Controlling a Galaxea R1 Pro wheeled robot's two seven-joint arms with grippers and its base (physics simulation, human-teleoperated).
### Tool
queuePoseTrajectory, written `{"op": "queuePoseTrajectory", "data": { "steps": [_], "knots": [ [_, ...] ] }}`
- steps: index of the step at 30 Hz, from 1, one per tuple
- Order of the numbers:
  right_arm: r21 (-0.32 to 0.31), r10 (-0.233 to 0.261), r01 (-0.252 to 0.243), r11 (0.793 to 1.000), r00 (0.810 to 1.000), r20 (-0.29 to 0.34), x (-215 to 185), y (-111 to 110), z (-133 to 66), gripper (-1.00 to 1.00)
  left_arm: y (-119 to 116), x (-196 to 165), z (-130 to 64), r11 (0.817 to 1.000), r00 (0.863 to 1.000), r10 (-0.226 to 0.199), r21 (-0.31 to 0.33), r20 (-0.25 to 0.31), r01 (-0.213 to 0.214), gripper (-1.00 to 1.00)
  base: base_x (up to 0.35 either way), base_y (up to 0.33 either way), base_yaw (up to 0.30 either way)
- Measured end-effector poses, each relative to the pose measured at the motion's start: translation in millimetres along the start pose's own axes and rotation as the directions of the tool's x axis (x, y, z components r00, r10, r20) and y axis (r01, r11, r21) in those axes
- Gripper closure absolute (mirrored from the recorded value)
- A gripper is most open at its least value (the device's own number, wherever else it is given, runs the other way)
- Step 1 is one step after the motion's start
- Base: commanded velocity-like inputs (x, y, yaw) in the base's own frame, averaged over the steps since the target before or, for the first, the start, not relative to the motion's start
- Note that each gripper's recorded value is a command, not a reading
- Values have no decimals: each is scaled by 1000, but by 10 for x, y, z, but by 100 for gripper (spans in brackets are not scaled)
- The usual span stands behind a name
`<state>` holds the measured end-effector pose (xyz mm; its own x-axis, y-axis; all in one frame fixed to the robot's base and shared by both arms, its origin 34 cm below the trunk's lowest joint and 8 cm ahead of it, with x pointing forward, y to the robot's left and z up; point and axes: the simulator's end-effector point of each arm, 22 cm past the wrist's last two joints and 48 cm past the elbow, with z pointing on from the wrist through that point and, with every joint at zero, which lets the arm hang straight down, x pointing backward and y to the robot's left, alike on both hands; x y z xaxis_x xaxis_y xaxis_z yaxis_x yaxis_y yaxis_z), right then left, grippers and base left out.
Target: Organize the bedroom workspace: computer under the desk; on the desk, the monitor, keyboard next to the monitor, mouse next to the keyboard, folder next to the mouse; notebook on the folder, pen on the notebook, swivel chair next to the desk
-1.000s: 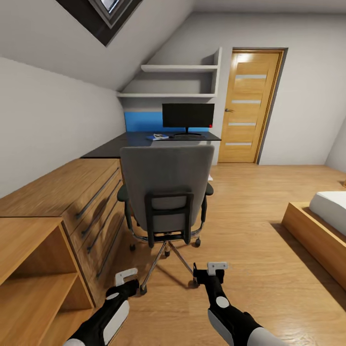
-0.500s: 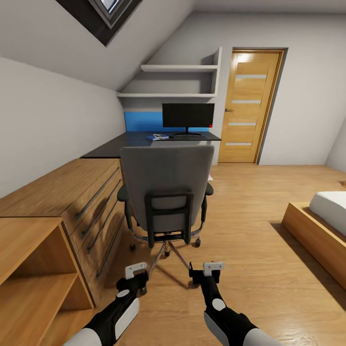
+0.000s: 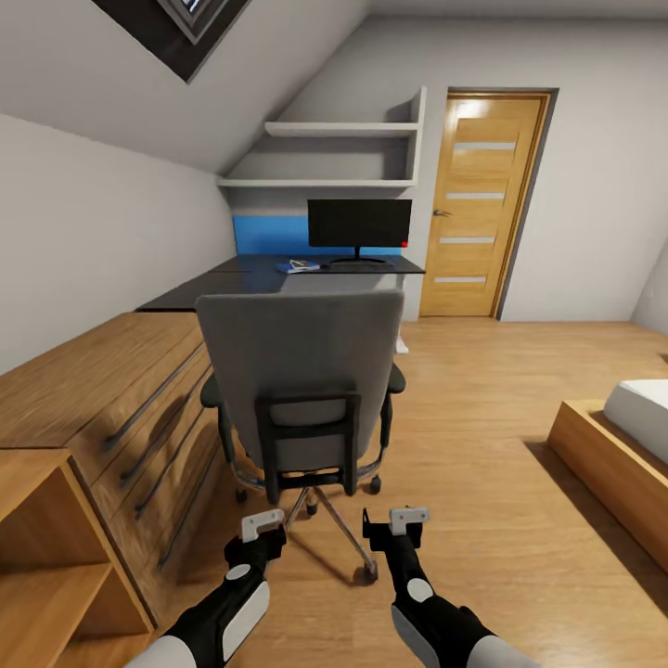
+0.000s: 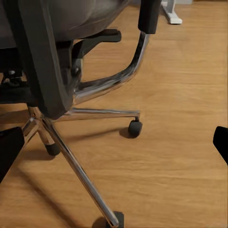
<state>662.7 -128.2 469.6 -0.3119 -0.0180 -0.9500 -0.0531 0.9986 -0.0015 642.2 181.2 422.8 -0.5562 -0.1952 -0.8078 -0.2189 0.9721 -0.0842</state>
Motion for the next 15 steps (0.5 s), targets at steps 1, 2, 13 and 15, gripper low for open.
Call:
{"op": "queuePoseTrajectory", "data": {
  "steps": [1, 2, 13, 15],
  "knots": [
    [-4, -1, 1, 1000, 1000, 0, 2, 12, -1, -100, 5, -1, 2, 1000, 1000, -1, -1, 0, 1, -100, 278, 19, 0],
    [-9, -2, 2, 1000, 1000, -1, 6, 24, -3, -100, 8, -3, 3, 1000, 1000, -1, -1, 1, 1, -100, 199, 87, 0],
    [-130, -45, 45, 991, 999, 1, 46, 337, -51, -100, 40, 0, 8, 1000, 1000, -4, -10, 3, 4, -100, 55, 69, 0],
    [-133, -46, 46, 990, 999, 2, 46, 347, -52, -100, 40, -3, 8, 1000, 1000, -4, -10, 4, 4, -100, 6, 11, 0]
  ]
}}
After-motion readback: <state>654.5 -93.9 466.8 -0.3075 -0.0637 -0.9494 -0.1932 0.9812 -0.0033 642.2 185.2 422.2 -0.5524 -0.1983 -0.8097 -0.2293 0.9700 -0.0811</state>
